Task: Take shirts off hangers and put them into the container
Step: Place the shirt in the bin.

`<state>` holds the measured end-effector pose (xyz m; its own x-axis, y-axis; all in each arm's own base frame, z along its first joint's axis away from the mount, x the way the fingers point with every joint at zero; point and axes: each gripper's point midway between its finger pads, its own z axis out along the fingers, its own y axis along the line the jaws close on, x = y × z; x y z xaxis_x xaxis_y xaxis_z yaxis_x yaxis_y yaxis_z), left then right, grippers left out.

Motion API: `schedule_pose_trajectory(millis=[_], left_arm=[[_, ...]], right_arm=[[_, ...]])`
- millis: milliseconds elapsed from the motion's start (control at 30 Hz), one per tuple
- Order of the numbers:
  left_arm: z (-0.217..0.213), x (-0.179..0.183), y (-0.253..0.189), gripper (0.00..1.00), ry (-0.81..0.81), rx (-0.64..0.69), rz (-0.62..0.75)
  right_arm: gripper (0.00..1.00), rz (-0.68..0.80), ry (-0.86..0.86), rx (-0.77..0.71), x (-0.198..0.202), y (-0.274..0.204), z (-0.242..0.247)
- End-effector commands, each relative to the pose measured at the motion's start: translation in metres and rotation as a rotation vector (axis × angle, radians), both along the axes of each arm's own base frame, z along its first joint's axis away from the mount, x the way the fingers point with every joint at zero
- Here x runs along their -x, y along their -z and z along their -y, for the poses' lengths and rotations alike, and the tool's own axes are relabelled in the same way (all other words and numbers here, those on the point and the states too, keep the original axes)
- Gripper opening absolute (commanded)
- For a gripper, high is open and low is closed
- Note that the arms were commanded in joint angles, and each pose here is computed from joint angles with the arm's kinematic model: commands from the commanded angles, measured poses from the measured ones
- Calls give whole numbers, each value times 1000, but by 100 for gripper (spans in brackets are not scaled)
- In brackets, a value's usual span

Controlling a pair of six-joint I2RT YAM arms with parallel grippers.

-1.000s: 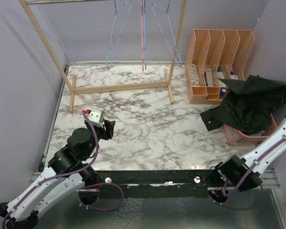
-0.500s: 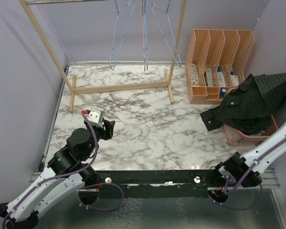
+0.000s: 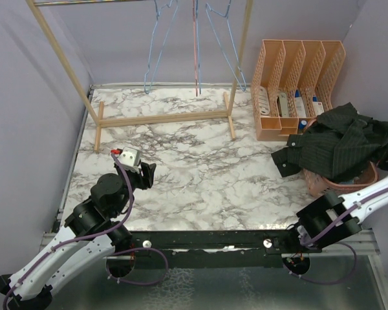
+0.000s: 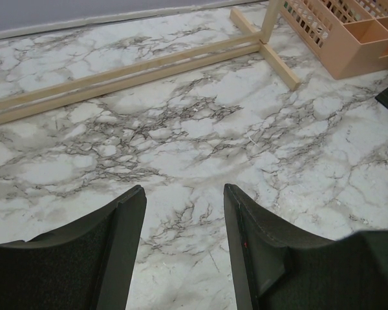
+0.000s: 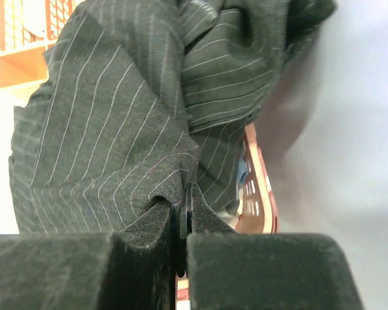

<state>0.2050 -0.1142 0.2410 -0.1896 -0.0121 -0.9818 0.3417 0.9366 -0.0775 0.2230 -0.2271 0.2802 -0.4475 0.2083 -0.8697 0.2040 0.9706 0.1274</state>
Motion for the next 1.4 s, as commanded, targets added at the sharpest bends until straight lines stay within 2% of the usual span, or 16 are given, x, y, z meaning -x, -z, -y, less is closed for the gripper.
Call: schedule_pose_trajectory(millis=[0, 200, 367, 633, 767, 833, 900, 1000, 1200, 1367], left_arm=[[-1, -3, 2, 54, -19, 2, -2], [2, -4, 5, 54, -15, -8, -14], [3, -5, 6, 55, -13, -10, -20], [2, -5, 6, 55, -15, -11, -20], [3, -5, 7, 57, -14, -14, -25], [3, -6, 8, 61, -18, -15, -28], [3, -6, 8, 64, -18, -14, -28], [3, -6, 8, 66, -18, -13, -27], [3, -5, 7, 66, -14, -7, -25], [2, -4, 6, 66, -12, -1, -20]], right_arm=[[1, 31, -121, 251, 6, -10, -15], [1, -57, -201, 176, 2, 28, -12], [1, -249, -312, 131, -3, 89, -32], [1, -605, -420, 275, 16, 204, -69], [11, -708, -467, 219, 33, 228, -75], [20, -698, -470, 209, 31, 224, -76], [37, -652, -468, 216, 23, 208, -77], [49, -563, -450, 243, 5, 170, -74], [53, -435, -436, 319, -15, 87, -71], [55, -390, -428, 376, -16, 47, -72]])
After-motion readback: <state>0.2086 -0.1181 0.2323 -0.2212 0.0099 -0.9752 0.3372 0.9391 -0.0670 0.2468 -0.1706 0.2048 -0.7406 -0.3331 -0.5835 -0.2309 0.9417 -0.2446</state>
